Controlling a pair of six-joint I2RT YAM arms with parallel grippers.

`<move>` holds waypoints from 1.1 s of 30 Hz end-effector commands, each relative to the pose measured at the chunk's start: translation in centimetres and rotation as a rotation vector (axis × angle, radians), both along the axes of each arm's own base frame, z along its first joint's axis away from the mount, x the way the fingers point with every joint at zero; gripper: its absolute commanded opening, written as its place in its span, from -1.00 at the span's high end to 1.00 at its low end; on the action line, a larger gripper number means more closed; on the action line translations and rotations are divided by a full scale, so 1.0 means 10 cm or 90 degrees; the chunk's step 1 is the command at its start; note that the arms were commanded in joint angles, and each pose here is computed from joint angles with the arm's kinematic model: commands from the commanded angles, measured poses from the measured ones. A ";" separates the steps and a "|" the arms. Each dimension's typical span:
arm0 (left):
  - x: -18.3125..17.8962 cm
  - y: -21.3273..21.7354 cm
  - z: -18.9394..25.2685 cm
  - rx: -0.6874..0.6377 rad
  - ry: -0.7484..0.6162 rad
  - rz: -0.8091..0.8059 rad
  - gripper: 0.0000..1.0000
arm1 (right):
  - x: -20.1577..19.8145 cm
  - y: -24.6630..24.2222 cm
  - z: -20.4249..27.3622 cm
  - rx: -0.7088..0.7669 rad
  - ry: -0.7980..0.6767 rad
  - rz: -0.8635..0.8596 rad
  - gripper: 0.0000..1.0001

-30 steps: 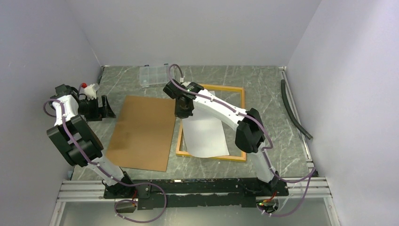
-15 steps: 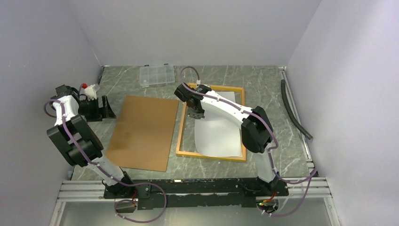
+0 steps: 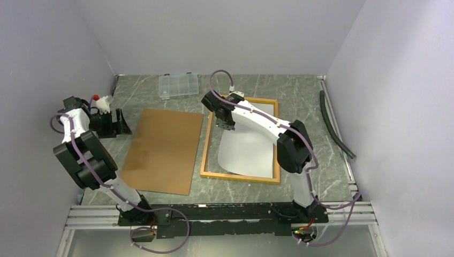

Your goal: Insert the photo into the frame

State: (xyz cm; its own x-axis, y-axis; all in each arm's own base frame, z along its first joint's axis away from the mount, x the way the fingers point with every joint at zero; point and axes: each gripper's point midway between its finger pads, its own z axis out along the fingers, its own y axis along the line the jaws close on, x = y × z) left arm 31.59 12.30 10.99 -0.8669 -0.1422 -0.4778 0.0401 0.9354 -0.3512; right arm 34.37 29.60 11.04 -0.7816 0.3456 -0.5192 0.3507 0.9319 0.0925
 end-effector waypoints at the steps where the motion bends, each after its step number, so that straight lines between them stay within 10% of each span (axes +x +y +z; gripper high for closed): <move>1: 0.00 -0.06 0.08 -0.003 -0.024 -0.009 -0.85 | 0.15 0.04 0.09 0.008 -0.033 -0.022 1.00; 22: 0.02 -0.05 0.09 -0.006 -0.027 -0.005 -0.84 | -0.01 -0.04 -0.11 -0.013 -0.008 0.029 1.00; 33: 0.02 -0.04 0.11 0.007 -0.034 -0.002 -0.89 | 0.12 0.09 0.03 0.007 -0.036 0.051 -0.47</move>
